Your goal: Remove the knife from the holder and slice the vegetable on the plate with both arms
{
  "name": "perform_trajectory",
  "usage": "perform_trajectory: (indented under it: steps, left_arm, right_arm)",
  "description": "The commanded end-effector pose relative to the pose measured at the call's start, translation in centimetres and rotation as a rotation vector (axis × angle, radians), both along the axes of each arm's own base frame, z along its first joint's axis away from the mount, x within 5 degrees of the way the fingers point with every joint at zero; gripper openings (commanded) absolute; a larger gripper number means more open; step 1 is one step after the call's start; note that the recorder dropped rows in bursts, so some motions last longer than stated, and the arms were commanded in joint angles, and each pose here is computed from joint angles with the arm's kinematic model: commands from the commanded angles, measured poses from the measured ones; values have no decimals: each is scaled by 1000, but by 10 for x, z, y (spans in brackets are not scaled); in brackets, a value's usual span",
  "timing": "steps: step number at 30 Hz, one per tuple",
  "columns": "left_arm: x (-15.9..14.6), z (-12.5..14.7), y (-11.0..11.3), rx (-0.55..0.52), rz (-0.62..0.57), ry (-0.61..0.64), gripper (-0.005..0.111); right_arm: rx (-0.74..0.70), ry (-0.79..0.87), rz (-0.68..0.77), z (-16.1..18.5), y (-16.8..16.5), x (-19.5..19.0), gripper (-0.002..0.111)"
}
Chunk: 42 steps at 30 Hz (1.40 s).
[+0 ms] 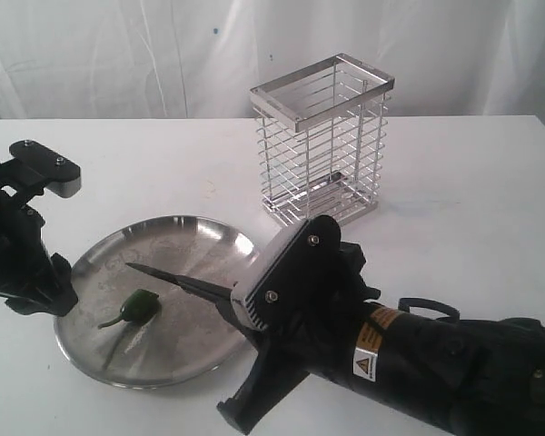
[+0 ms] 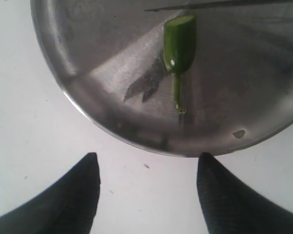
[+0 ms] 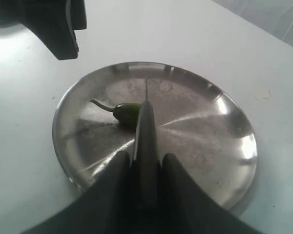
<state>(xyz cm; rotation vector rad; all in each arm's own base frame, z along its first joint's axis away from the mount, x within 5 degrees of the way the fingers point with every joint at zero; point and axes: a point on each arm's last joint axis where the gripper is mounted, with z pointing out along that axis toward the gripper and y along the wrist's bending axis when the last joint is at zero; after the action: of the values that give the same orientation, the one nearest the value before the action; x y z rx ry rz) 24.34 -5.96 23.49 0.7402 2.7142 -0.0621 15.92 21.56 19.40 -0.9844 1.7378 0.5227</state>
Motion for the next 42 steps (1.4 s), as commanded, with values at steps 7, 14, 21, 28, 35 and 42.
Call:
perform_trajectory:
  steps: [7, 14, 21, 28, 35, 42]
  left_arm:
    - [0, 5, -7, -101, 55, -23, 62]
    - [-1, 5, -9, -121, 65, -7, 62]
    - [-1, 5, -9, -120, 61, -8, 62]
    - [-1, 5, -9, -121, 62, -9, 62]
    - [1, 5, -9, -121, 59, -23, 62]
    - [1, 5, -9, -122, 60, -30, 62]
  right_arm:
    - [43, -26, 86, 3, 5, -7, 0]
    - [19, -17, 77, -19, 12, 0, 0]
    - [2, -49, -21, -26, 9, 10, 0]
    - [47, -19, -23, -25, 11, 9, 0]
    - [28, 16, 49, -28, 14, 3, 0]
    - [-19, -10, 38, -30, 12, 5, 0]
